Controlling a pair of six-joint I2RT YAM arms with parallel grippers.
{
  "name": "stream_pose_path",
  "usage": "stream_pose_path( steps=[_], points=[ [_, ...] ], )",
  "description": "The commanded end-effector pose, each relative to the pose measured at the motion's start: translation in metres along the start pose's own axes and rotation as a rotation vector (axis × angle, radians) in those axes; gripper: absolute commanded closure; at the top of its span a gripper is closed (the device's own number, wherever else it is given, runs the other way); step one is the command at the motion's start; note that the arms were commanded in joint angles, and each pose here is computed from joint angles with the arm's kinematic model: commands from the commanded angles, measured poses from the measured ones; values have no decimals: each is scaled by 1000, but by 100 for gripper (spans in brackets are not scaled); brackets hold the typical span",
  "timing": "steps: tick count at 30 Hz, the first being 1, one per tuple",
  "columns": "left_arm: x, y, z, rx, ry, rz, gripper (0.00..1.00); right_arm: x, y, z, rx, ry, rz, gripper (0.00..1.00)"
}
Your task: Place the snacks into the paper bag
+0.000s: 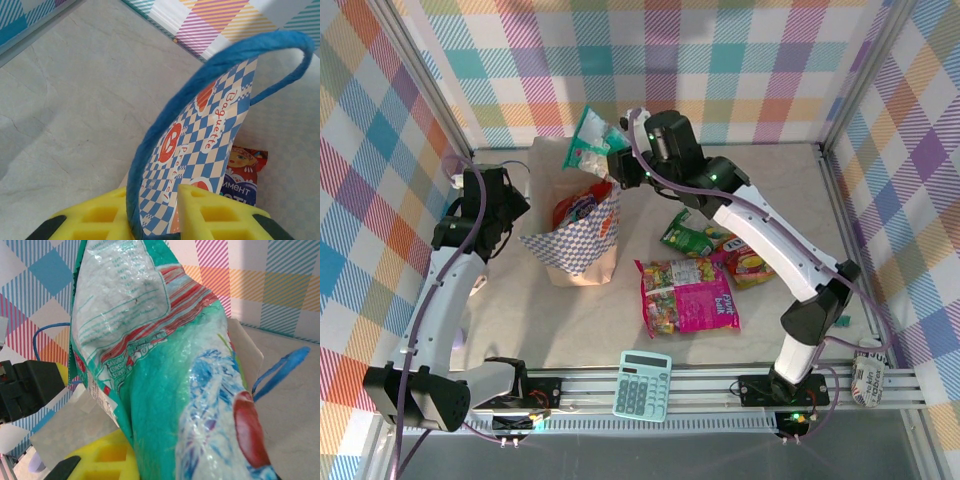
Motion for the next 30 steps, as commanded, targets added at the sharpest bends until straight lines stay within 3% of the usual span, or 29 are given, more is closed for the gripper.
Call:
stream_pose_path(
  steps=[1,15,30],
  points=[
    [5,2,-11,-8,2,14,74,11,29,-12,-87,21,-23,100],
    [5,1,-14,-8,-9,15,74,16,30,8,-76,54,14,100],
    [4,0,-12,-1,-17,17,75,28,13,46,14,138,105,100]
  ],
)
Point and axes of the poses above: each hand's point on the last joint's axis, 136 mm out from that joint toward the fingers, its own z axis out along the fingers, its own x axis along the line the jaws close on, y = z × x, the point moved 1 cm from there along -z, back along the fingers, and after that the axes turned 3 degrees about -z, right-handed, at the moved point
